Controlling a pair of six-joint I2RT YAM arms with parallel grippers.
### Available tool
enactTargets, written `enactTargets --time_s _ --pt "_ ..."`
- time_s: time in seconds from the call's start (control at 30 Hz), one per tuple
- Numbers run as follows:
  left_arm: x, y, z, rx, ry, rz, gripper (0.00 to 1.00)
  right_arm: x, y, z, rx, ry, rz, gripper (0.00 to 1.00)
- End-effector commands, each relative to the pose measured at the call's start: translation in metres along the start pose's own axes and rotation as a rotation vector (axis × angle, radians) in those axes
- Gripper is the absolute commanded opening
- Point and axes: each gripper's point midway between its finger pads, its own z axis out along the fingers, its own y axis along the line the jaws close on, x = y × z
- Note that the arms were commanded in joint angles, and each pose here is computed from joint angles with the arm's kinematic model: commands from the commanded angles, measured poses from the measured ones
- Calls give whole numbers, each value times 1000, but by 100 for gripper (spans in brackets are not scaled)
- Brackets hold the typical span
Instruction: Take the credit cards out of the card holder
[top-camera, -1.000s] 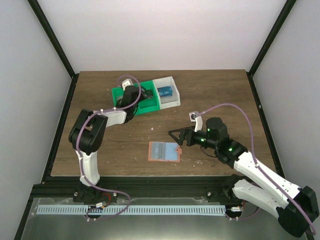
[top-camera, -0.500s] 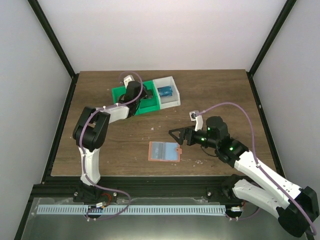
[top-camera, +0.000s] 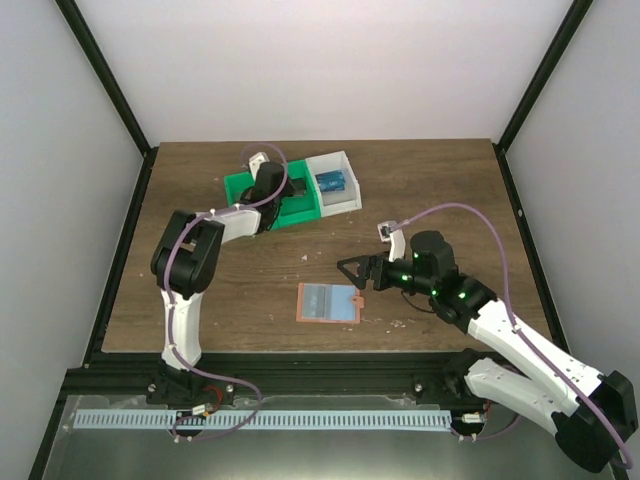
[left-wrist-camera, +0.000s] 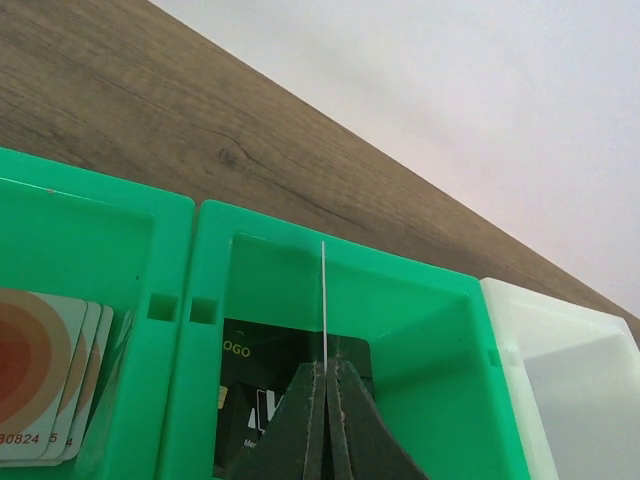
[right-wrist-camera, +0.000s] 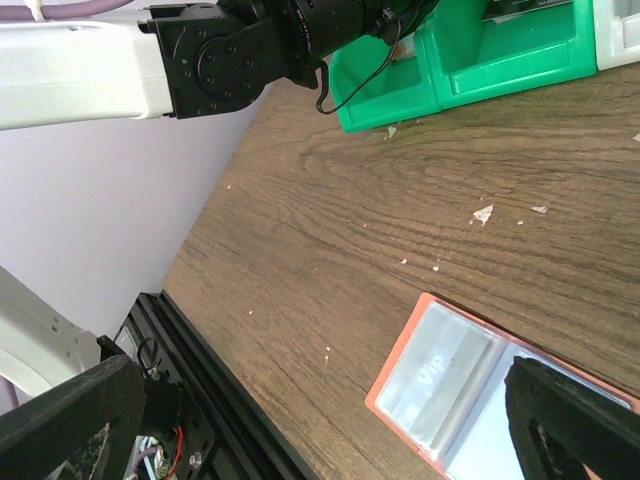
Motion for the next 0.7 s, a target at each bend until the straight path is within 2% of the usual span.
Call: enactTargets --time_s 0.0,0.1,0.3,0.67 --pt "9 8 10 -26 19 16 0 -15 10 -8 0 -32 -34 100" --pt "14 8 12 -29 42 19 1 -15 9 -8 2 -31 -37 100" --pt "15 9 14 -49 65 34 11 -15 9 -9 6 -34 -40 100" --pt "16 7 16 -74 95 41 21 -14 9 -10 6 -34 -35 100"
